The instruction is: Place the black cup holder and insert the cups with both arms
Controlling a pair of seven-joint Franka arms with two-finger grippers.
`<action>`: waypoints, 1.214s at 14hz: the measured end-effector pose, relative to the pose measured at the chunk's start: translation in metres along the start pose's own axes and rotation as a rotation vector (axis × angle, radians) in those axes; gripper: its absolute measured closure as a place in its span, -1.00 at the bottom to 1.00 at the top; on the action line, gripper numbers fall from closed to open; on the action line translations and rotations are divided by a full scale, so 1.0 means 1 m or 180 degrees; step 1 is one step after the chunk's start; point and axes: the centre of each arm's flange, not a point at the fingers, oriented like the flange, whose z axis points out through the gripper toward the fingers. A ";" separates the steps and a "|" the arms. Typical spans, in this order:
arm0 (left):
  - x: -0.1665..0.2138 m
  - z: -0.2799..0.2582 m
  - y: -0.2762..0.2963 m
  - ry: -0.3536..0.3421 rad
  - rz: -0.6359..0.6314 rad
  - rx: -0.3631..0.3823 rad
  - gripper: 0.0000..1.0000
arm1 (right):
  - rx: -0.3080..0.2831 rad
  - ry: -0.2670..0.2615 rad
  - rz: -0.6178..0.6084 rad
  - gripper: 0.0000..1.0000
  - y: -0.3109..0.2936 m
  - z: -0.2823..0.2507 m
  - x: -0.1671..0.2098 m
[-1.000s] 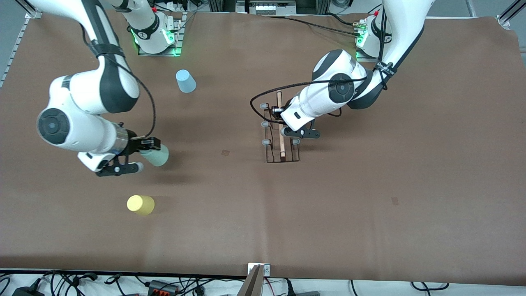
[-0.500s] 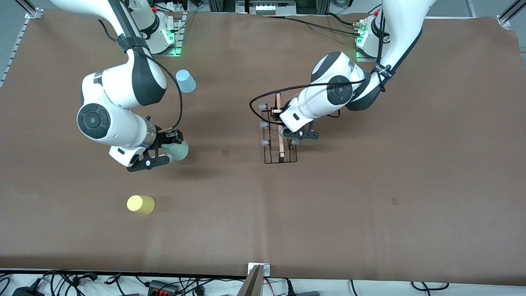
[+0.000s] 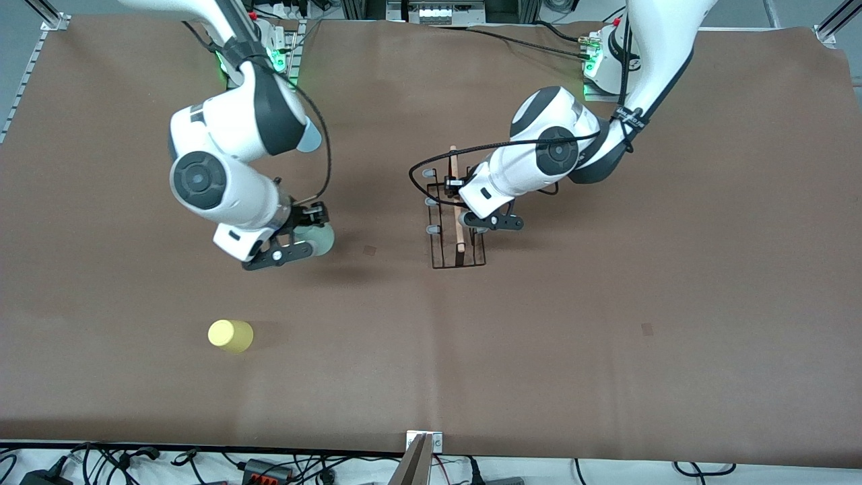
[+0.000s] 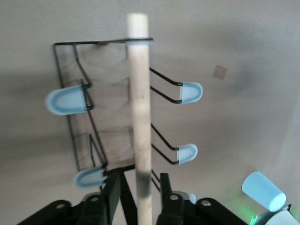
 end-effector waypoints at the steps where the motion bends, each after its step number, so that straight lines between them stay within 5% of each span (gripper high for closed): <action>1: 0.005 -0.022 -0.008 -0.0097 -0.0046 0.0062 0.07 | -0.0012 -0.0029 -0.0003 -0.30 -0.012 0.002 -0.003; 5: 0.035 -0.143 -0.091 -0.0252 -0.0175 0.0296 -0.16 | -0.0082 -0.0140 -0.0081 -0.30 -0.082 0.014 -0.026; 9: 0.045 -0.245 -0.205 -0.0195 -0.0407 0.0257 -0.47 | -0.0087 -0.0038 -0.0043 -0.30 -0.166 0.006 -0.051; 14: 0.010 -0.332 -0.213 0.0198 -0.0471 0.0726 -0.84 | 0.0043 -0.0149 0.0060 -0.30 -0.222 0.031 -0.056; 17: -0.007 -0.365 -0.221 0.0198 -0.0554 0.0885 -0.98 | 0.0112 -0.0236 0.0052 -0.30 -0.237 0.044 -0.059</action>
